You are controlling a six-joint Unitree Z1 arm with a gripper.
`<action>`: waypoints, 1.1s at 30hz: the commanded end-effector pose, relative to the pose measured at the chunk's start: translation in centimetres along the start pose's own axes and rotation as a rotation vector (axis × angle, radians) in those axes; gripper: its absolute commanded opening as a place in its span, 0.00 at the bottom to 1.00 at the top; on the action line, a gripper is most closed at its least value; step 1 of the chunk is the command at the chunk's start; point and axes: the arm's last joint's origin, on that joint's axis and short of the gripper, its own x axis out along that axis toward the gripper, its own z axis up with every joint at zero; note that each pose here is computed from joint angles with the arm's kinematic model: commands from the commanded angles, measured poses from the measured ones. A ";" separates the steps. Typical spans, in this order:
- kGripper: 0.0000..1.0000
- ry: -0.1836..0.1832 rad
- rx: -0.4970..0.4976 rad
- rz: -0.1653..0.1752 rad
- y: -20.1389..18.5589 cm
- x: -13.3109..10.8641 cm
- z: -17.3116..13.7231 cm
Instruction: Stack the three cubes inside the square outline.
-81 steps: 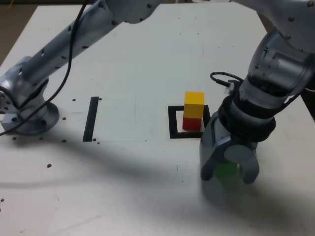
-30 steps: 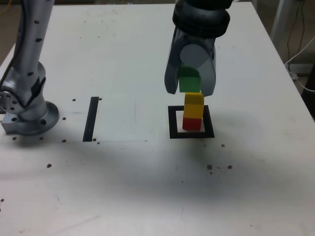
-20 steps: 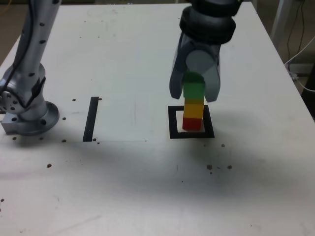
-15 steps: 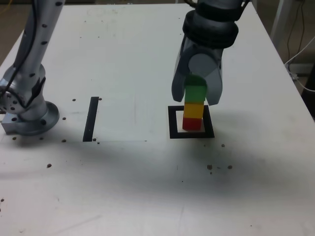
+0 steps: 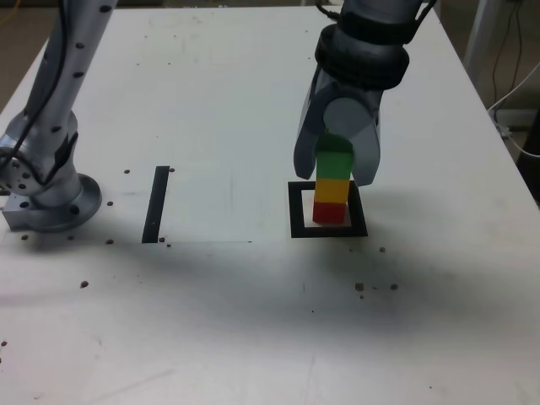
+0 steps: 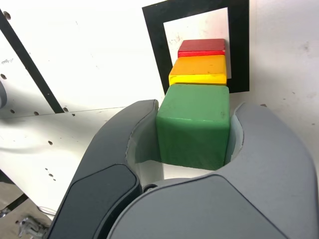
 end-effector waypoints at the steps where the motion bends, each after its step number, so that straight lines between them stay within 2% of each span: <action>1: 0.81 0.038 -0.001 -0.005 0.1 0.3 -0.2; 3: 0.96 0.038 -0.001 -0.005 0.1 0.3 -0.2; 4: 0.99 0.038 -0.001 -0.004 0.1 0.3 -0.2; 12: 0.99 0.033 -0.001 0.003 0.1 0.1 -0.3; 16: 1.00 0.008 -0.013 0.033 0.2 -0.9 -1.4; 24: 1.00 -0.056 -0.076 0.113 0.3 -3.7 -7.4; 27: 1.00 -0.062 -0.097 0.123 0.3 -3.9 -9.7; 33: 1.00 -0.046 -0.150 0.122 0.1 -3.0 -14.3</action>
